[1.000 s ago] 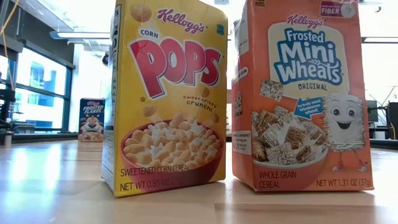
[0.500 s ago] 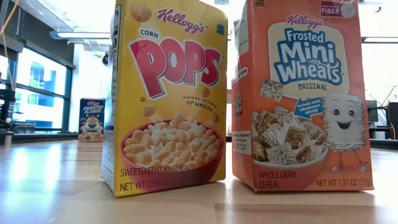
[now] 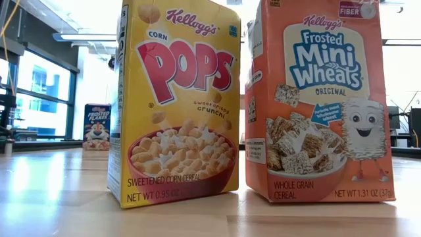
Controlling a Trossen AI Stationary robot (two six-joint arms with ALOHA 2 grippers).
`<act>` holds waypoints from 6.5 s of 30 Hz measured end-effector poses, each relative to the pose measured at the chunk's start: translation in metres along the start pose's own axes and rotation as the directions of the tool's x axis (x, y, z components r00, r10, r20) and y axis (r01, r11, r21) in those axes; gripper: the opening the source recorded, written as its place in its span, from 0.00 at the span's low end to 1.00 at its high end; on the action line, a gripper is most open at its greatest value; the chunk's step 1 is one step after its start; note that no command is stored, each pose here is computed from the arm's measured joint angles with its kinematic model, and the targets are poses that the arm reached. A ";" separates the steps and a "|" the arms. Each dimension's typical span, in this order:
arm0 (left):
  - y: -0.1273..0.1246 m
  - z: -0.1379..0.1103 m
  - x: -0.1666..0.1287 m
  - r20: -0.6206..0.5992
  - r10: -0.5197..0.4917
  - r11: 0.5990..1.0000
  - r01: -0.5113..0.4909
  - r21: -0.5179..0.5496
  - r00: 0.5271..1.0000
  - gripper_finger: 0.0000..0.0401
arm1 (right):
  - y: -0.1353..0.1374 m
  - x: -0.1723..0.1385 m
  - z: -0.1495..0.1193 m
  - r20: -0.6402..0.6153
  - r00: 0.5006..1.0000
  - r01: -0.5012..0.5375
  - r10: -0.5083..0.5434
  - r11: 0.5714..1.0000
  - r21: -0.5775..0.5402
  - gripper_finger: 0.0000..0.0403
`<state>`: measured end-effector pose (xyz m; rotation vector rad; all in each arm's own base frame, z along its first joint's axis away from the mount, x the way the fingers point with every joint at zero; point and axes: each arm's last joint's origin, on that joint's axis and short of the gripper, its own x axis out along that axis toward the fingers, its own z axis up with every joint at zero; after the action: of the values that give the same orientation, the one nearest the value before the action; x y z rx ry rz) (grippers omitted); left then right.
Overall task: Stack cereal on shelf
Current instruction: Put the middle left yellow cereal box on the shelf, then put the top left orange cereal box on the shelf
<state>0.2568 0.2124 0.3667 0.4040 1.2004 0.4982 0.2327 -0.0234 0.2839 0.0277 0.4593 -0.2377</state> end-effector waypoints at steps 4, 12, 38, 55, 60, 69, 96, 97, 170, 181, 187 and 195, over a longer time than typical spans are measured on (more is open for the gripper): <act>0.005 0.003 -0.008 0.027 0.022 1.000 -0.022 -0.017 0.999 0.59 | 0.000 0.000 0.000 0.000 1.000 0.000 0.000 1.000 0.000 0.61; 0.016 0.006 -0.031 0.052 0.041 0.998 -0.038 -0.056 0.998 0.59 | 0.000 0.000 0.000 0.000 1.000 0.000 0.000 1.000 0.000 0.61; 0.007 -0.013 -0.110 0.303 -0.088 0.957 0.165 -0.240 0.949 0.59 | 0.000 0.000 0.005 0.050 0.999 0.010 -0.015 0.996 0.093 0.61; -0.014 -0.004 -0.117 0.306 -0.161 0.937 0.243 -0.251 0.938 0.59 | 0.002 0.000 0.007 0.069 0.995 -0.080 0.074 0.993 0.084 0.62; -0.030 -0.010 -0.108 0.281 -0.197 0.927 0.272 -0.258 0.939 0.59 | 0.003 -0.001 0.007 0.071 0.991 -0.114 0.109 0.991 0.071 0.68; -0.068 -0.038 -0.106 0.341 -0.198 0.900 0.309 -0.308 0.919 0.59 | 0.005 -0.001 0.010 0.103 0.981 -0.176 0.162 0.973 0.148 0.73; -0.146 -0.075 -0.104 0.467 -0.221 0.862 0.395 -0.318 0.856 0.59 | 0.007 -0.009 0.038 0.387 0.917 -0.223 0.096 0.928 0.298 0.73; -0.148 -0.075 -0.104 0.474 -0.224 0.862 0.400 -0.311 0.852 0.59 | 0.008 -0.010 0.041 0.392 0.915 -0.220 0.096 0.933 0.283 0.73; -0.156 -0.078 -0.106 0.428 -0.145 0.891 0.306 -0.336 0.892 0.59 | 0.113 0.137 0.012 -0.332 0.935 0.187 -0.121 0.967 0.174 0.73; -0.156 -0.078 -0.106 0.429 -0.147 0.890 0.308 -0.335 0.891 0.59 | 0.115 0.148 -0.002 -0.378 0.916 0.207 -0.136 0.966 0.155 0.73; -0.156 -0.078 -0.106 0.429 -0.147 0.890 0.309 -0.335 0.891 0.59 | 0.116 0.151 -0.005 -0.384 0.914 0.208 -0.134 0.965 0.158 0.69; -0.156 -0.078 -0.106 0.429 -0.147 0.890 0.308 -0.335 0.891 0.59 | 0.117 0.152 -0.005 -0.389 0.914 0.193 -0.117 0.967 0.164 0.59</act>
<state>0.1771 0.0267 0.3397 0.0020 0.7166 0.4123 0.3898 0.0569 0.2087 0.2384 0.8227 -0.4397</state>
